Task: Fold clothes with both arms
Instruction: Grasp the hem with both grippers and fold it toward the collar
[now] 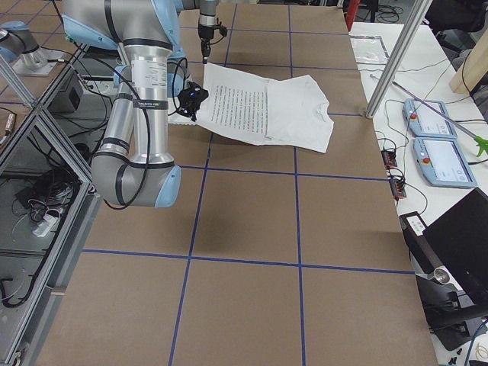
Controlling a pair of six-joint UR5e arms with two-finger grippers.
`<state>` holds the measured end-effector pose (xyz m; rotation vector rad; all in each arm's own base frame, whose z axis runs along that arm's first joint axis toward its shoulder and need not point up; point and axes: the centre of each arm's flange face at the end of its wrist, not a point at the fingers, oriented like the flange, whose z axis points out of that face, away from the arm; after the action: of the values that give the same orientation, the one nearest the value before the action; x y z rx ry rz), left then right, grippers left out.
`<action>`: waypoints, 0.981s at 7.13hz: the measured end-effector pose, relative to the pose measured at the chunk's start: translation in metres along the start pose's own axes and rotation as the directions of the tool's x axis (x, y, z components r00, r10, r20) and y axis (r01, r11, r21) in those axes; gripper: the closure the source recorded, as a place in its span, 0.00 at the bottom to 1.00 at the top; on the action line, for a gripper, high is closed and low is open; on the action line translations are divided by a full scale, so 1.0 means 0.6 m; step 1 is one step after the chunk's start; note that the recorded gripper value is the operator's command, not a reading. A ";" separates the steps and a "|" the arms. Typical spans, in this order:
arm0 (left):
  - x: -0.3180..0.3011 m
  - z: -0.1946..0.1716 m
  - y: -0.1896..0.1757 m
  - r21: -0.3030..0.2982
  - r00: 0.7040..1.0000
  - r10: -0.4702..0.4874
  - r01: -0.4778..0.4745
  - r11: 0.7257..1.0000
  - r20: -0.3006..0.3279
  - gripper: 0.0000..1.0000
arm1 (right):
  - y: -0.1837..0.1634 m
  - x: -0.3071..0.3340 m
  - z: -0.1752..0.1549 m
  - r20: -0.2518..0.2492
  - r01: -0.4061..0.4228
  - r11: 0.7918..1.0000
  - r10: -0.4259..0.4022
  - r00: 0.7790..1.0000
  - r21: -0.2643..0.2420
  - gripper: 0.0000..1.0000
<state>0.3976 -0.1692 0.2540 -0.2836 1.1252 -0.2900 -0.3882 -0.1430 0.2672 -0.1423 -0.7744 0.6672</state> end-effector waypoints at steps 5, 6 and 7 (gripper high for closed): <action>0.167 -0.059 -0.335 0.378 0.973 0.232 -0.206 0.903 -0.022 1.00 | -0.214 -0.255 -0.006 0.027 0.137 0.974 -0.145 0.989 0.182 1.00; 0.186 -0.055 -0.421 0.428 0.971 0.239 -0.216 0.878 -0.001 1.00 | -0.281 -0.300 0.012 -0.001 0.178 0.958 -0.182 0.983 0.223 1.00; 0.192 -0.050 -0.490 0.465 0.970 0.242 -0.213 0.859 -0.002 1.00 | -0.339 -0.340 0.041 -0.024 0.195 0.947 -0.196 0.980 0.255 1.00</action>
<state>0.3917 -0.4866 0.2526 0.2858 1.1012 -0.3478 -0.4090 -0.4293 0.2344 0.1706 -0.6868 0.5724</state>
